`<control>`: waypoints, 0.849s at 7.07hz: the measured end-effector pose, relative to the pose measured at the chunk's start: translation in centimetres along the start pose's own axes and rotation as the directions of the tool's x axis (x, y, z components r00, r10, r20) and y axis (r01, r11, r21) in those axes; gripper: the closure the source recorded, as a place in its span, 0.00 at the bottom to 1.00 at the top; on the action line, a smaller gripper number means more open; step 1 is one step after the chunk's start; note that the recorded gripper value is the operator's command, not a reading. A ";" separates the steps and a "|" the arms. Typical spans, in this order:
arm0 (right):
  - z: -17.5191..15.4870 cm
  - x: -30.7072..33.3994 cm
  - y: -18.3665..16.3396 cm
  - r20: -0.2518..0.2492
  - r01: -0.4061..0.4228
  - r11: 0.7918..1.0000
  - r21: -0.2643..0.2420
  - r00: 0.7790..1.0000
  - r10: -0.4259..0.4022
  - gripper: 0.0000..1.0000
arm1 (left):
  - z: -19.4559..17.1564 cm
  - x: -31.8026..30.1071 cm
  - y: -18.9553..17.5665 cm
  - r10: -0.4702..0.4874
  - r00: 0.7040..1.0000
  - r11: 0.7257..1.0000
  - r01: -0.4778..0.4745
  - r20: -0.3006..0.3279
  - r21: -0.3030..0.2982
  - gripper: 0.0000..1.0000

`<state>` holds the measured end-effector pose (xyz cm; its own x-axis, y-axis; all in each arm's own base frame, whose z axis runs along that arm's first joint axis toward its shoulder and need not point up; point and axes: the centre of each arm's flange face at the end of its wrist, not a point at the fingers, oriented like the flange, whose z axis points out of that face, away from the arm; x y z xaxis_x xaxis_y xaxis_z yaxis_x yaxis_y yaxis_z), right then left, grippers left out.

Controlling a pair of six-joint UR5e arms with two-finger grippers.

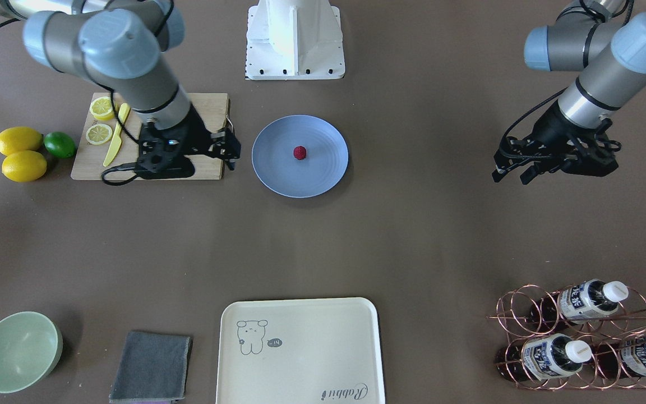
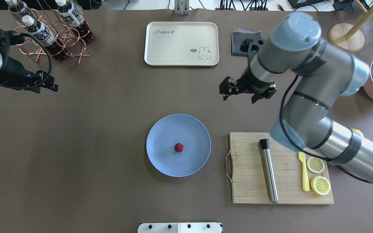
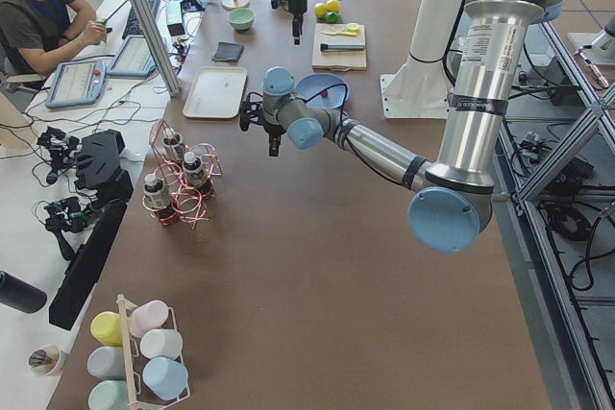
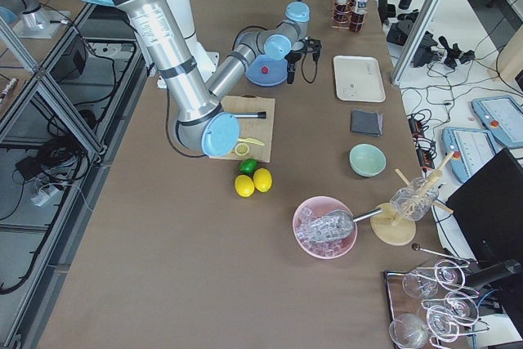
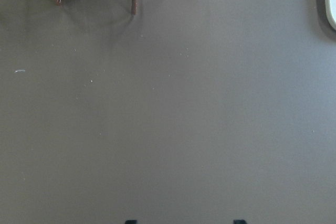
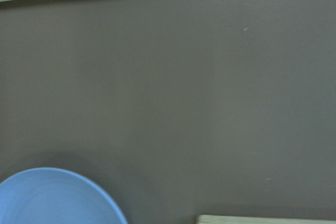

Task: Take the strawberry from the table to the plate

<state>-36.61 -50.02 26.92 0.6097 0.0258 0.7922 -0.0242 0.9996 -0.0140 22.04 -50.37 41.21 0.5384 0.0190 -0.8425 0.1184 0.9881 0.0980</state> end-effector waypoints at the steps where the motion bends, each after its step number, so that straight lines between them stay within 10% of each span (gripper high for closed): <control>1: -2.3 8.6 -2.2 -0.026 0.056 0.998 -0.005 0.998 -0.056 0.00 | -2.4 -4.4 -0.7 0.030 1.000 1.000 -0.030 0.005 -0.005 0.23; 2: -4.3 17.5 -3.3 -0.046 0.126 0.992 -0.017 0.991 -0.127 0.00 | -4.9 -9.3 -1.3 0.060 0.998 0.998 -0.059 0.028 -0.012 0.03; 6: -9.2 52.5 -4.0 -0.057 0.315 0.947 -0.063 0.946 -0.319 0.00 | -12.9 -25.6 -1.7 0.114 0.983 0.991 -0.103 0.143 -0.084 0.02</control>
<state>2.77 -52.55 62.91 0.6294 -0.2936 0.7195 0.2192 0.9553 0.1981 -2.66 -50.61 55.77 0.6620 0.1098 -0.7415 -0.0085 0.9903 0.1390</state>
